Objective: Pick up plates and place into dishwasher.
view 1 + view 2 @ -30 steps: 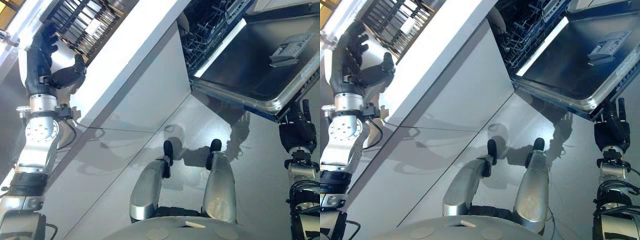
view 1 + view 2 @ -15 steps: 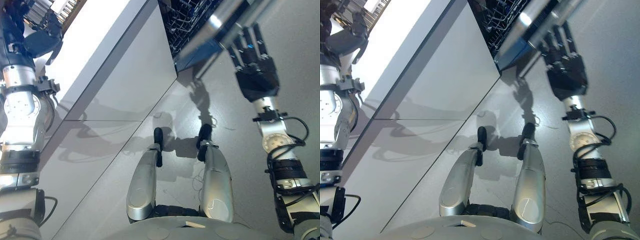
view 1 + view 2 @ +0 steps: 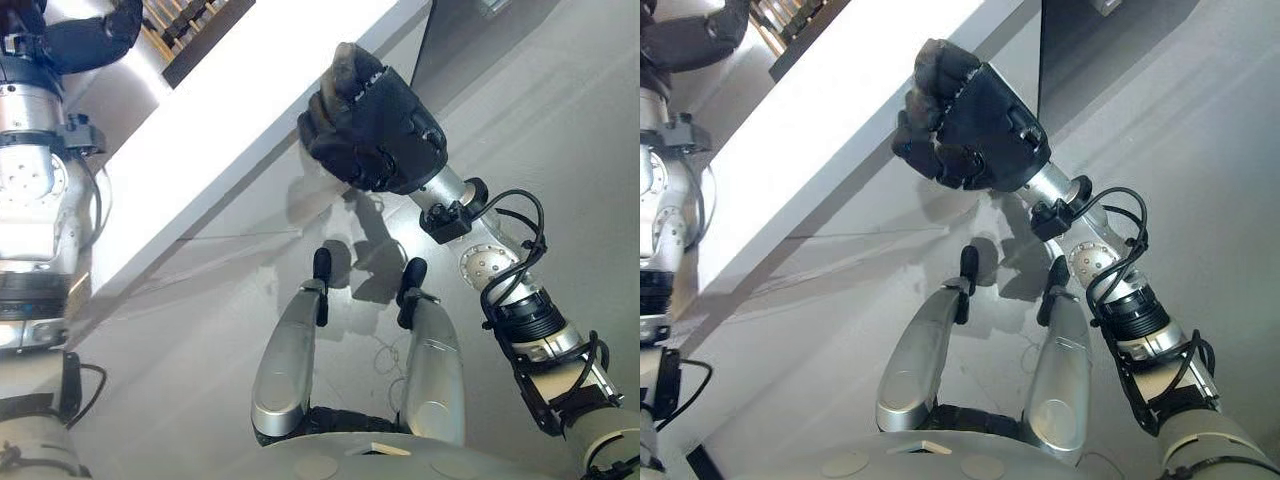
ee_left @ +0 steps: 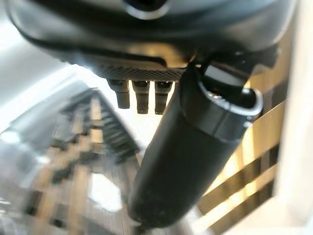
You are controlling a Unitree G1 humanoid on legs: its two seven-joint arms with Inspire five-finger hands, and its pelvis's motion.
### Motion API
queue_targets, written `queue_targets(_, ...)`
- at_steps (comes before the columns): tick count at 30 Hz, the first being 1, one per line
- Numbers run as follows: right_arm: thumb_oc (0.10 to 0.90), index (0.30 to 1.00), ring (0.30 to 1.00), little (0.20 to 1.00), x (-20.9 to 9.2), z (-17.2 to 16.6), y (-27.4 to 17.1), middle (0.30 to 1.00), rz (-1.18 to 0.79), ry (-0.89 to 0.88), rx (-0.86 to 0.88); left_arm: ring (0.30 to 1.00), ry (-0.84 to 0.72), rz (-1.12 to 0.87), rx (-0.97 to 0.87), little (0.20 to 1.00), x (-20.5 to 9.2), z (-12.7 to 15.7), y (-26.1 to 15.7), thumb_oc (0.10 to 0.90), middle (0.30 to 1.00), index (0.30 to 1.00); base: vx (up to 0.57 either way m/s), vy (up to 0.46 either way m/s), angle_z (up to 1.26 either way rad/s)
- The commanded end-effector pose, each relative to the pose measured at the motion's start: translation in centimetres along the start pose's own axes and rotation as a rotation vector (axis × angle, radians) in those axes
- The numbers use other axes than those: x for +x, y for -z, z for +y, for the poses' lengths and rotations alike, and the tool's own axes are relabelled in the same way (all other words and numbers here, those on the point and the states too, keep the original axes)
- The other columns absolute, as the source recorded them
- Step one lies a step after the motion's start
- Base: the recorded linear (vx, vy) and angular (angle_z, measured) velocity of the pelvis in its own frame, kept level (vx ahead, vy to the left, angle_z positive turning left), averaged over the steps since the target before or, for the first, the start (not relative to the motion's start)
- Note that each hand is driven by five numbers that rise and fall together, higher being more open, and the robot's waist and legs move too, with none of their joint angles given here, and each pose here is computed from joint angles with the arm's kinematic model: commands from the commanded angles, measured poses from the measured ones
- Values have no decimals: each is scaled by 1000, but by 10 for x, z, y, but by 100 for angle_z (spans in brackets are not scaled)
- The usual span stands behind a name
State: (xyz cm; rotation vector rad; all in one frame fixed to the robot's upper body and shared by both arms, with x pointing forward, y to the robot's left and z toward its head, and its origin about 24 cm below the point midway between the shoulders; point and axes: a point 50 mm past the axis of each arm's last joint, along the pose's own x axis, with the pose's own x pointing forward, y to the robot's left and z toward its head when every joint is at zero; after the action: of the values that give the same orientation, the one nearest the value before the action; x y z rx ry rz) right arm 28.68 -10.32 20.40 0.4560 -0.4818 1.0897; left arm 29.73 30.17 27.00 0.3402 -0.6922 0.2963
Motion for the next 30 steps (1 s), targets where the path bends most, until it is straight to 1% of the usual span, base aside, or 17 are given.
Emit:
queue_targets(1,800,900,900,900,-9,-27,-29,900,-243,370,-88,900,16,-39,-34,900,-22,-8,2,800,900,900,-2,50,-10)
queue_targets(3,800,900,900,900,-31,-34,-17,900,-211,459,-115,900,17,-30,-37,900,-31,-8,5,800,900,900,18,40,-5)
queue_targets(4,800,900,900,900,-57,-40,-3,900,-157,568,-137,900,17,-22,-40,900,-41,-10,7,800,900,900,0,0,0)
queue_targets(5,800,900,900,900,-63,-41,-1,900,-149,593,-138,900,17,-21,-39,900,-43,-11,7,800,900,900,14,16,-9)
queue_targets(6,800,900,900,900,-79,-44,6,900,-122,647,-134,900,22,-14,-40,900,-48,-11,9,800,900,900,3,10,-11)
queue_targets(8,800,900,900,900,-126,-50,25,900,-6,799,-173,900,26,-2,-42,900,-60,-12,11,800,900,900,24,13,-10)
queue_targets(10,800,900,900,900,-145,-50,36,900,64,852,-191,900,27,7,-43,900,-66,-12,12,800,900,900,59,-17,-2)
queue_targets(11,800,900,900,900,-180,-41,63,900,193,951,-167,900,30,27,-45,900,-75,-12,15,800,900,900,89,-39,-1)
queue_targets(12,800,900,900,900,-183,-40,65,900,206,966,-162,900,29,29,-45,900,-77,-12,15,800,900,900,117,-72,-5)
queue_targets(14,800,900,900,900,-228,-24,98,900,352,1114,-99,900,54,58,-47,900,-89,-14,20,800,900,900,145,-83,-3)
queue_targets(16,800,900,900,900,-248,-16,110,900,430,1193,-79,900,67,72,-47,900,-94,-16,22,800,900,900,106,-77,6)
queue_targets(17,800,900,900,900,-261,-7,121,900,521,1226,-67,900,80,86,-48,900,-99,-19,24,800,900,900,77,-56,9)
queue_targets(18,800,900,900,900,-262,-7,121,900,522,1226,-67,900,80,88,-48,900,-99,-20,24,800,900,900,119,-62,12)
queue_targets(19,800,900,900,900,-280,4,133,900,637,1276,-40,900,96,109,-55,900,-103,-23,27,800,900,900,80,-46,7)
queue_targets(22,800,900,900,900,-302,16,144,900,815,1291,-66,900,108,127,-60,900,-105,-26,30,800,900,900,58,-41,6)
queue_targets(24,800,900,900,900,-316,27,155,900,1027,1231,-118,900,130,144,-78,900,-105,-35,32,800,900,900,-9,-49,1)
queue_targets(30,800,900,900,900,-345,52,171,900,1322,1159,-99,900,171,183,-122,900,-107,-51,39,800,900,900,-43,-44,8)
